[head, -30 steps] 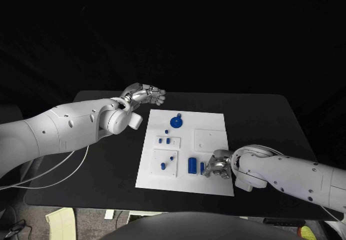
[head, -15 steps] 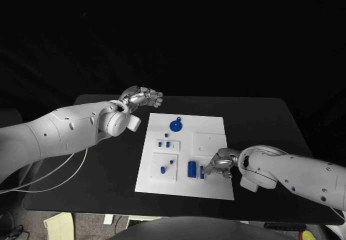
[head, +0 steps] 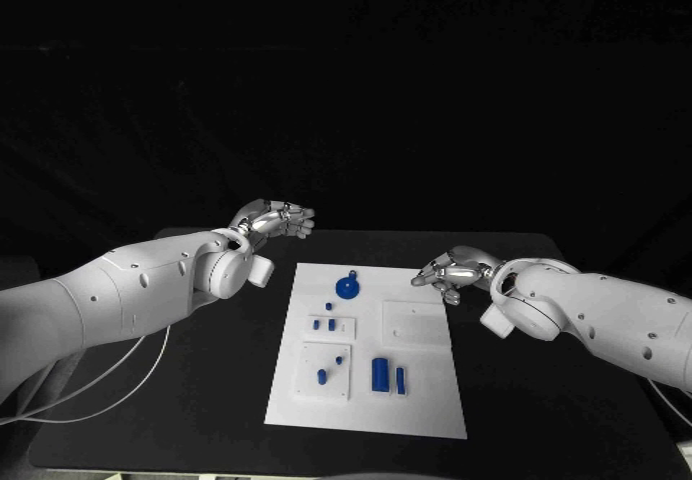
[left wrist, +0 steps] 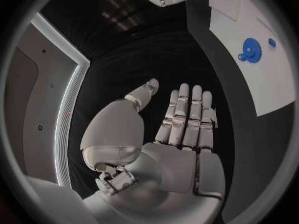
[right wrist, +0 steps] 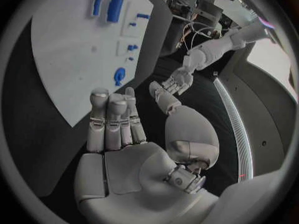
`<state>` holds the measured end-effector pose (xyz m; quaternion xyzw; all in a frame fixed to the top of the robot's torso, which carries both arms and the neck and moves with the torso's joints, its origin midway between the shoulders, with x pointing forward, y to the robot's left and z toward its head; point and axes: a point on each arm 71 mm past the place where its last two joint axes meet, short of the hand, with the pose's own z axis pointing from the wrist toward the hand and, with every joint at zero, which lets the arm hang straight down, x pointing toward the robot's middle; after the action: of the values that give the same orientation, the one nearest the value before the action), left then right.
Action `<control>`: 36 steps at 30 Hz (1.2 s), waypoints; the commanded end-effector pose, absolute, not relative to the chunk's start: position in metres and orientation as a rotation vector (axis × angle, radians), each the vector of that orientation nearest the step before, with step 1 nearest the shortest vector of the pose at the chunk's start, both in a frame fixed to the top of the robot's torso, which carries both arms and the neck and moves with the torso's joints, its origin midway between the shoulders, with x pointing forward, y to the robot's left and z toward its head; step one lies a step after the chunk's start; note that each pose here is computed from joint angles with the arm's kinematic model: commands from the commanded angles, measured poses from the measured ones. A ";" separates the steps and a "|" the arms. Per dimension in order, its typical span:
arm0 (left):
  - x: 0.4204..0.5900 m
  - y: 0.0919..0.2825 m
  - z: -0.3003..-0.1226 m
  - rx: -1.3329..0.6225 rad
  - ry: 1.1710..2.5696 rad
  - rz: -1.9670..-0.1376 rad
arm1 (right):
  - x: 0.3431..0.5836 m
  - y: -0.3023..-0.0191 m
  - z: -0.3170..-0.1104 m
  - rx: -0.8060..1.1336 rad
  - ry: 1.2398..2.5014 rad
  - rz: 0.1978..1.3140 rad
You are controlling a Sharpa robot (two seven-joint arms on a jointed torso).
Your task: Assemble the parts on the task board
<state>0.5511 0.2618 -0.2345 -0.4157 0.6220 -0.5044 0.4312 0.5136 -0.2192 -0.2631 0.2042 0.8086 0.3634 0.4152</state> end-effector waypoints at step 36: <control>0.556 0.239 -0.227 -1.128 1.376 -1.269 | 0.562 -0.235 -0.244 1.055 1.479 1.199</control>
<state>0.5588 0.2390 -0.2279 -0.4528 0.5765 -0.5269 0.4300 0.5640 -0.2347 -0.2471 0.4164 0.6312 0.4843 0.4400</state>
